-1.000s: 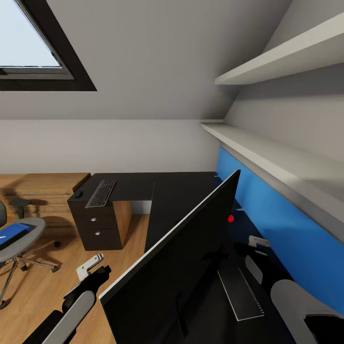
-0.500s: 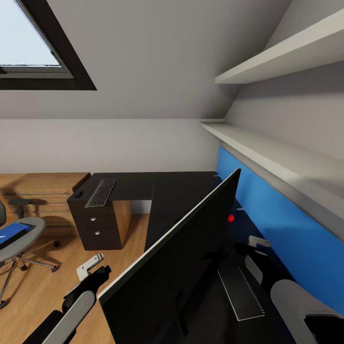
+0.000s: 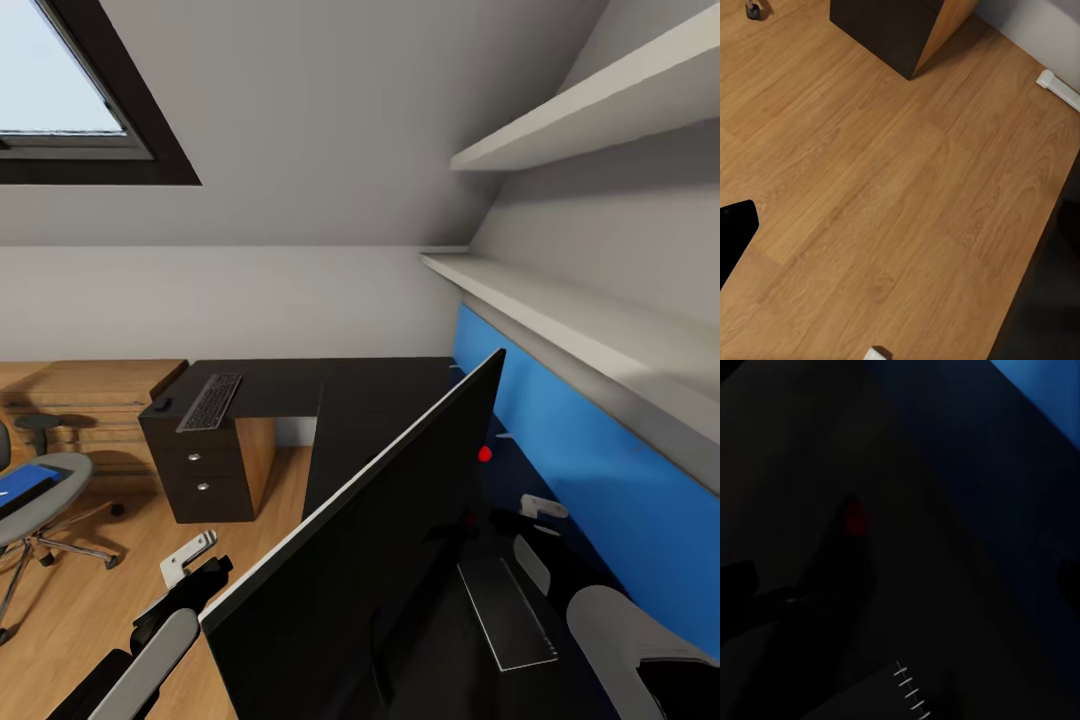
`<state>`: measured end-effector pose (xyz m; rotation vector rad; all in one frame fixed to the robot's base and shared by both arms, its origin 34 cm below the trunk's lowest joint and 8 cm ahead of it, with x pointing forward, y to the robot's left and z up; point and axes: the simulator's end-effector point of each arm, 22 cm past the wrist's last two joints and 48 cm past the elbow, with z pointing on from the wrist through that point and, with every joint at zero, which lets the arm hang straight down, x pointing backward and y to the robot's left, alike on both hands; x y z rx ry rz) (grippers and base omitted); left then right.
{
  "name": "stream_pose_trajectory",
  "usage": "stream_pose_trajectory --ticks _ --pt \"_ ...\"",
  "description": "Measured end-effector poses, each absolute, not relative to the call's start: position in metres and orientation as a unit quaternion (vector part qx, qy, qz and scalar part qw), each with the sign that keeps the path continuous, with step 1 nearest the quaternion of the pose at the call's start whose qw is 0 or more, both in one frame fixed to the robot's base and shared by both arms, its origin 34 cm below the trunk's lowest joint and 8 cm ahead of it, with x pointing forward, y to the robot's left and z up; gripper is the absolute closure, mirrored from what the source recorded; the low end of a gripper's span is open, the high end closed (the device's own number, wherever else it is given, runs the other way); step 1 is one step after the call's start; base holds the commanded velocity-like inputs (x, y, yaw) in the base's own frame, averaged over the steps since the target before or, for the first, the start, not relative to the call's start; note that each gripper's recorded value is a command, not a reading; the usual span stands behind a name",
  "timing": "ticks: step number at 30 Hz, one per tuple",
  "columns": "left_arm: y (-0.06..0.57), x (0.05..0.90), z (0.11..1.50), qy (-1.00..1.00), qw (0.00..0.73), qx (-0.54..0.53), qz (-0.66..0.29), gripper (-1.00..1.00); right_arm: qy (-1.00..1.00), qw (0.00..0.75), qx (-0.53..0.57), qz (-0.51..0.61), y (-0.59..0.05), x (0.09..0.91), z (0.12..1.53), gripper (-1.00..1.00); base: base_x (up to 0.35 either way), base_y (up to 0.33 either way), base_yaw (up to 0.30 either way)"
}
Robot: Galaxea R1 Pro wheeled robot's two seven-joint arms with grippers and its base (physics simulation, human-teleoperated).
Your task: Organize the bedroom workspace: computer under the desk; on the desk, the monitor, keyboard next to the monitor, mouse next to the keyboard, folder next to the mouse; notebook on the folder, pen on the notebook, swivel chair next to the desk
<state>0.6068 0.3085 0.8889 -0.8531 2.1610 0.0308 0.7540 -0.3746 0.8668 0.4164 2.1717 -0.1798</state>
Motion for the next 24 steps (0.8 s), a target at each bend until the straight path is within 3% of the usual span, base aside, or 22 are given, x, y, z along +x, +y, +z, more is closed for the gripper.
stream_pose_trajectory --ticks 24 --pt "0.309 0.613 0.862 0.853 0.399 -0.336 0.013 -1.00 0.884 0.429 0.170 -0.078 -0.378 0.748 0.824 -1.00 0.000 0.000 0.000"
